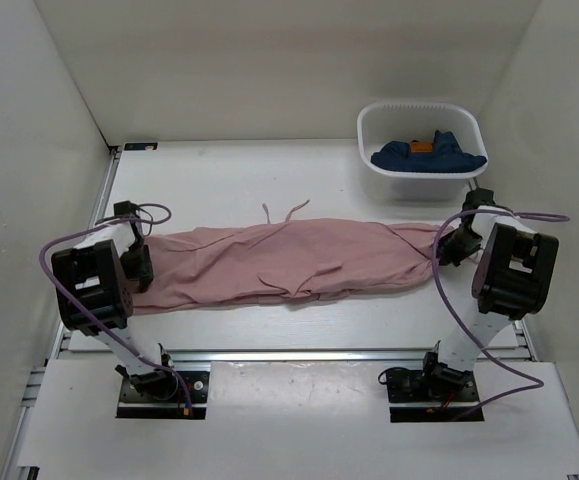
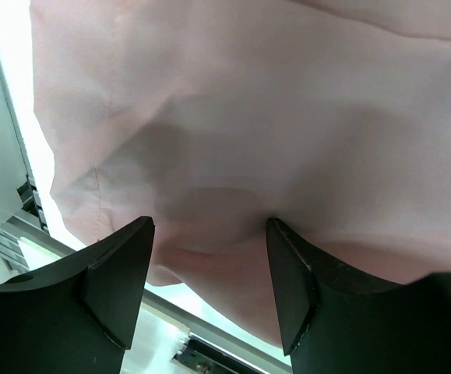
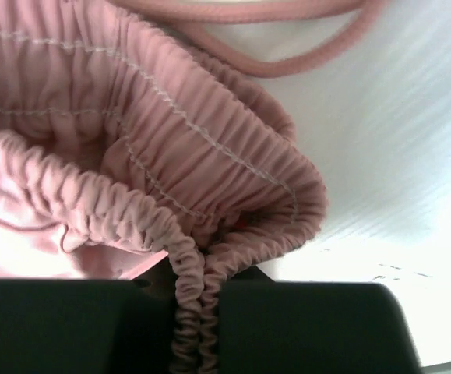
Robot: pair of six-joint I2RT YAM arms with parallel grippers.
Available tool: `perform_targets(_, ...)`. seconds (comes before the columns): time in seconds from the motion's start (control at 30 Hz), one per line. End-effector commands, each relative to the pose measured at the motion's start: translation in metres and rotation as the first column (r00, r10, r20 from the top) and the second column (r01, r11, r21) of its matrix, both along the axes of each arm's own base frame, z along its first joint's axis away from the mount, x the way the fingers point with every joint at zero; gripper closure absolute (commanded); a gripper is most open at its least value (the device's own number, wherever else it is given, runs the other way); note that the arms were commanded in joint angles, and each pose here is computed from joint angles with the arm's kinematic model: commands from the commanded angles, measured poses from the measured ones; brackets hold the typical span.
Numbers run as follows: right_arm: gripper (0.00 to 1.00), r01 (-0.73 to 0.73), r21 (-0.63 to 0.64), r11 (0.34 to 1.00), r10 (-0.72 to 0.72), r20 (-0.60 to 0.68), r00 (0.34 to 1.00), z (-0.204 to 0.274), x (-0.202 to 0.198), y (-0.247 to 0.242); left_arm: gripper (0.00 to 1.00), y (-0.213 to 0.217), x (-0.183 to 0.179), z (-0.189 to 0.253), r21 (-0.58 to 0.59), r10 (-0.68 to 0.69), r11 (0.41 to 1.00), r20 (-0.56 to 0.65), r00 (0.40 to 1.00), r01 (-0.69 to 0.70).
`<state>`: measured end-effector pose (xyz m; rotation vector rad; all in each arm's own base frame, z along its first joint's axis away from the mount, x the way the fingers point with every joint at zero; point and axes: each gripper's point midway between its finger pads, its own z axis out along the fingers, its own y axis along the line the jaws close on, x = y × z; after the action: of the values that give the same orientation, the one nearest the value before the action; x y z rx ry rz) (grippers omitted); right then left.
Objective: Fold and stack the trousers
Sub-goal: Fold the trousers
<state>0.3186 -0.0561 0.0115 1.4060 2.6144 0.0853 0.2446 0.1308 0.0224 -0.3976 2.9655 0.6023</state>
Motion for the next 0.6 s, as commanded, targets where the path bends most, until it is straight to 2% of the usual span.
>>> perform_targets(0.0,1.00,0.057,-0.087,0.995,-0.065,-0.092,0.994,-0.016,-0.025,-0.029,0.29,-0.017,0.006,0.006,-0.001,-0.054,0.999,0.005,0.999,0.054)
perform_targets(0.1,1.00,0.076,-0.257,0.963,-0.090,-0.046,0.995,0.023,-0.028,-0.068,0.29,-0.043,0.017,0.007,-0.013,-0.151,0.988,-0.008,0.988,0.151)
perform_targets(0.13,1.00,0.034,-0.319,0.947,-0.048,-0.036,0.998,0.038,-0.027,-0.077,0.29,-0.050,0.021,0.006,-0.014,-0.176,0.984,-0.012,0.984,0.175)
perform_targets(0.17,1.00,0.031,-0.439,0.898,-0.040,-0.011,0.999,0.067,-0.027,-0.092,0.29,-0.062,0.023,0.005,-0.027,-0.217,0.976,-0.025,0.976,0.216)
perform_targets(0.27,1.00,-0.105,-0.647,0.755,0.121,-0.020,0.993,0.132,-0.013,-0.076,0.29,-0.072,0.031,0.002,-0.030,-0.253,0.967,-0.035,0.967,0.252)
perform_targets(0.3,1.00,-0.200,-0.693,0.692,0.243,-0.037,0.969,0.151,-0.003,-0.038,0.29,-0.076,0.033,0.002,-0.031,-0.267,0.964,-0.041,0.963,0.265)
perform_targets(0.33,1.00,-0.232,-0.762,0.605,0.282,-0.068,0.957,0.167,-0.003,-0.025,0.29,-0.076,0.036,0.001,-0.031,-0.267,0.964,-0.041,0.963,0.266)
perform_targets(0.37,1.00,-0.234,-0.783,0.577,0.321,-0.046,0.946,0.174,0.000,0.001,0.29,-0.080,0.035,-0.004,-0.036,-0.280,0.960,-0.060,0.958,0.278)
perform_targets(0.4,1.00,-0.299,-0.796,0.526,0.474,-0.018,0.881,0.183,0.004,0.063,0.29,-0.083,0.037,-0.005,-0.036,-0.290,0.957,-0.062,0.955,0.288)
perform_targets(0.43,1.00,-0.341,-0.799,0.496,0.527,-0.035,0.849,0.183,-0.003,0.091,0.29,-0.083,0.040,-0.006,-0.037,-0.290,0.957,-0.064,0.955,0.288)
perform_targets(0.47,1.00,-0.364,-0.793,0.489,0.606,0.009,0.795,0.174,-0.009,0.148,0.29,-0.083,0.038,-0.012,-0.042,-0.290,0.957,-0.087,0.953,0.287)
perform_targets(0.5,1.00,-0.361,-0.785,0.503,0.637,0.055,0.769,0.178,-0.010,0.177,0.29,-0.086,0.042,-0.013,-0.042,-0.300,0.954,-0.086,0.950,0.298)
perform_targets(0.53,1.00,-0.392,-0.782,0.484,0.659,0.031,0.752,0.163,-0.012,0.202,0.29,-0.086,0.044,-0.014,-0.042,-0.300,0.954,-0.087,0.950,0.298)
perform_targets(0.57,1.00,-0.417,-0.777,0.471,0.707,0.051,0.705,0.158,-0.021,0.238,0.29,-0.087,0.049,-0.011,-0.039,-0.300,0.954,-0.073,0.951,0.298)
